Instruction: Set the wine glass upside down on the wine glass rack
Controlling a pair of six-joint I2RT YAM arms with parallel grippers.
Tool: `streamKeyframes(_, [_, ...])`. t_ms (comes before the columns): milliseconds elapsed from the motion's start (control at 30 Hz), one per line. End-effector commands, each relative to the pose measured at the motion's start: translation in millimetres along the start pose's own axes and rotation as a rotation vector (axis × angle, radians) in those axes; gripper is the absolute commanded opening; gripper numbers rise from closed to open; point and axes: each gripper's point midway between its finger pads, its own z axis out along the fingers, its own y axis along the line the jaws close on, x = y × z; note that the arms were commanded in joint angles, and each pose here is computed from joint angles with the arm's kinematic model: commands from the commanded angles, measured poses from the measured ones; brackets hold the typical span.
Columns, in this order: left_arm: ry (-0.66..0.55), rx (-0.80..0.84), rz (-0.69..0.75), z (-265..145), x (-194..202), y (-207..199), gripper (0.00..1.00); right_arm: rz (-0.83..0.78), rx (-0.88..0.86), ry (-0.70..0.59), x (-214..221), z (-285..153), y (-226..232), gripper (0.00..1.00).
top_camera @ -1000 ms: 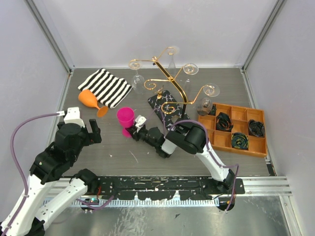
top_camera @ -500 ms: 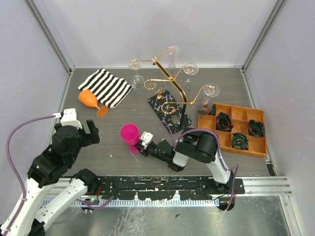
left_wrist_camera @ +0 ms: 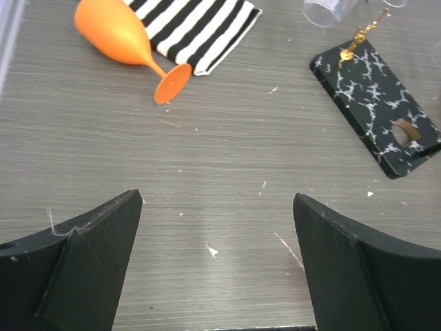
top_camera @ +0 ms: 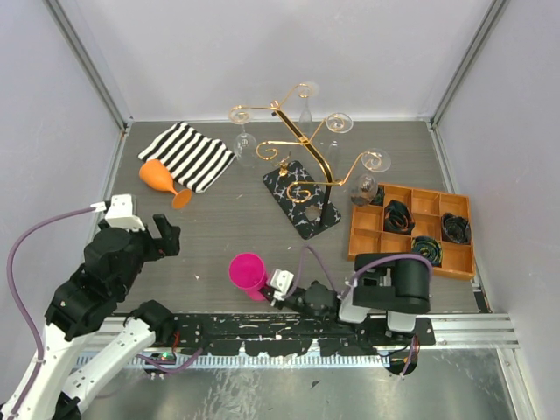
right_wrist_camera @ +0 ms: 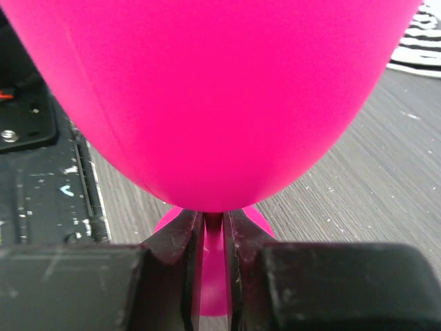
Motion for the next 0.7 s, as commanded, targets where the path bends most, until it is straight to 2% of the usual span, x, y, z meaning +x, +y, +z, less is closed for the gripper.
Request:
streamKeyframes(0, [-0.022, 0.117, -0.065, 3, -4, -25, 0.98, 0.019, 0.096, -0.145, -50, -17, -12, 0.01])
streamKeyframes(133, [-0.010, 0.225, -0.128, 7, -1, -50, 0.98, 0.032, 0.157, -0.163, -65, -39, -29, 0.01])
streamKeyframes(333, [0.071, 0.350, -0.177, 26, 20, -85, 0.98, -0.011, 0.233, -0.119, -84, -57, -52, 0.02])
streamKeyframes(567, [0.105, 0.517, -0.340, 38, 31, -127, 0.99, 0.017, 0.326, -0.192, -112, -85, -78, 0.03])
streamKeyframes(667, [0.098, 0.615, -0.425, 36, 29, -149, 0.95, 0.051, 0.369, -0.241, -124, -97, -88, 0.03])
